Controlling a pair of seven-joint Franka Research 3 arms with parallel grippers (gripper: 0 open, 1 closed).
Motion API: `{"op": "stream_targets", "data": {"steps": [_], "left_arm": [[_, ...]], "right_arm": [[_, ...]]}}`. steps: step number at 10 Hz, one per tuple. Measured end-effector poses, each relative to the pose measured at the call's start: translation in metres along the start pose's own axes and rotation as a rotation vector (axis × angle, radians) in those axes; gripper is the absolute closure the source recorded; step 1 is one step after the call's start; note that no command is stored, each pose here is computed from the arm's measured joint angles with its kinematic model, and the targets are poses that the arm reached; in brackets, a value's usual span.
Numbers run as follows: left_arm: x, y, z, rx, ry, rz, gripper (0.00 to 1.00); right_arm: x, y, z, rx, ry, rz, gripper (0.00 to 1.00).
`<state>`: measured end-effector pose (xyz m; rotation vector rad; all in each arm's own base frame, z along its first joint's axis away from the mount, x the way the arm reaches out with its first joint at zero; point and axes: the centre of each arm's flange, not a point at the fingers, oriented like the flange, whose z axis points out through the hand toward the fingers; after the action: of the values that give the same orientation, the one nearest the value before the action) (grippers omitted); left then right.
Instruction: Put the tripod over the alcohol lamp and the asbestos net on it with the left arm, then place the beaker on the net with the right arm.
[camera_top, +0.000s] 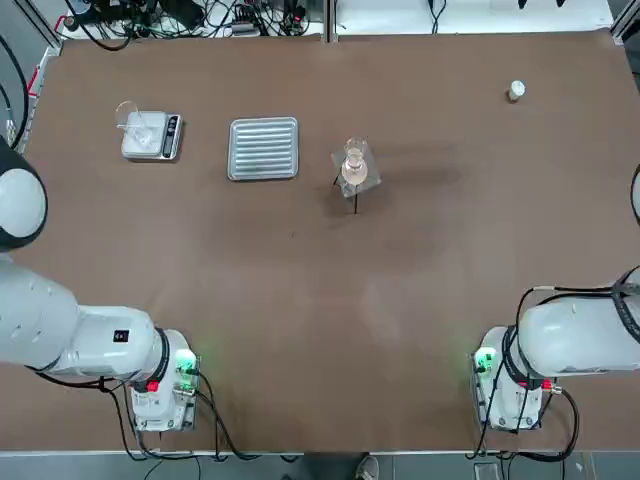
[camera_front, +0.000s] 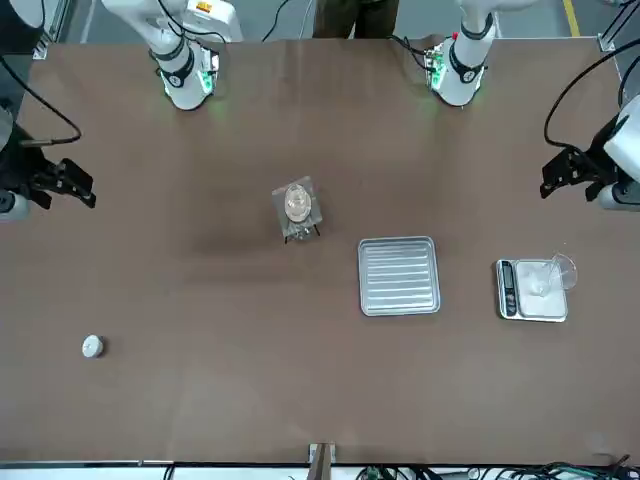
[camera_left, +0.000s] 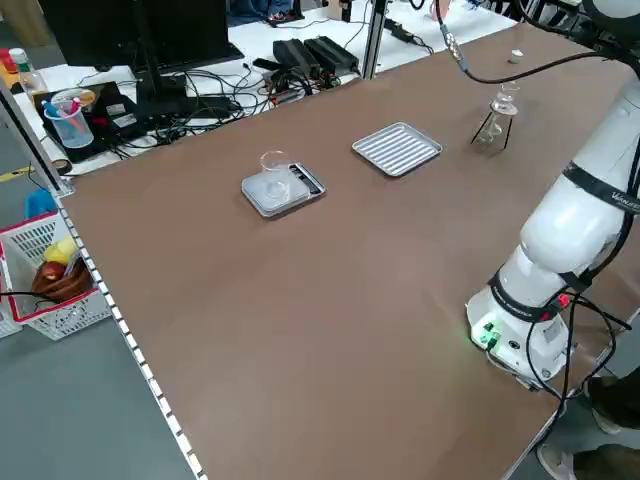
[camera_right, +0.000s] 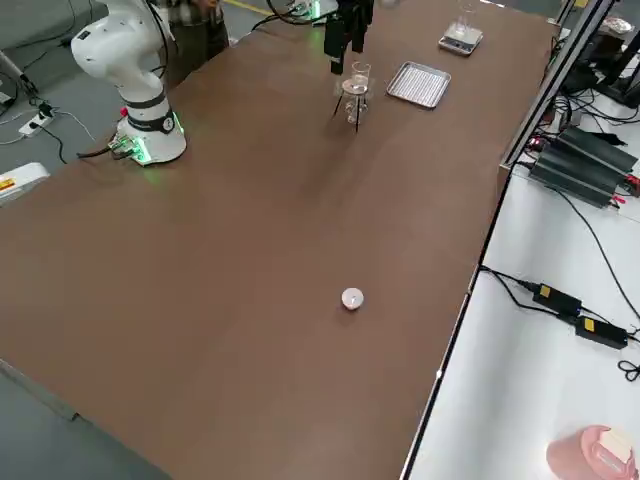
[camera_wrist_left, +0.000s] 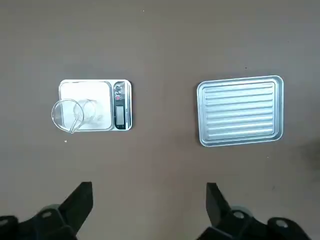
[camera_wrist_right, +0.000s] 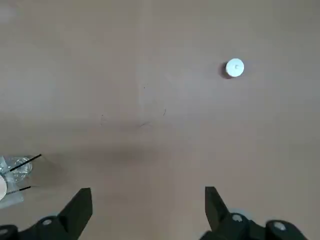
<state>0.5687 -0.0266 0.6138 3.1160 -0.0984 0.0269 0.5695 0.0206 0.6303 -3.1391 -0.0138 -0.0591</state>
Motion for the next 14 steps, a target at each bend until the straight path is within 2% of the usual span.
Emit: {"op": "stream_targets", "data": {"steps": [2,14], "left_arm": [[0.000,0.000,0.000,0.000,0.000,0.000,0.00],[0.000,0.006,0.000,0.000,0.000,0.009,0.00]], "right_arm": [[-0.009,-0.006,-0.013,0.000,0.013,-0.010,0.00],[-0.009,-0.012,-0.003,-0.001,0.011,-0.021,0.00]]}}
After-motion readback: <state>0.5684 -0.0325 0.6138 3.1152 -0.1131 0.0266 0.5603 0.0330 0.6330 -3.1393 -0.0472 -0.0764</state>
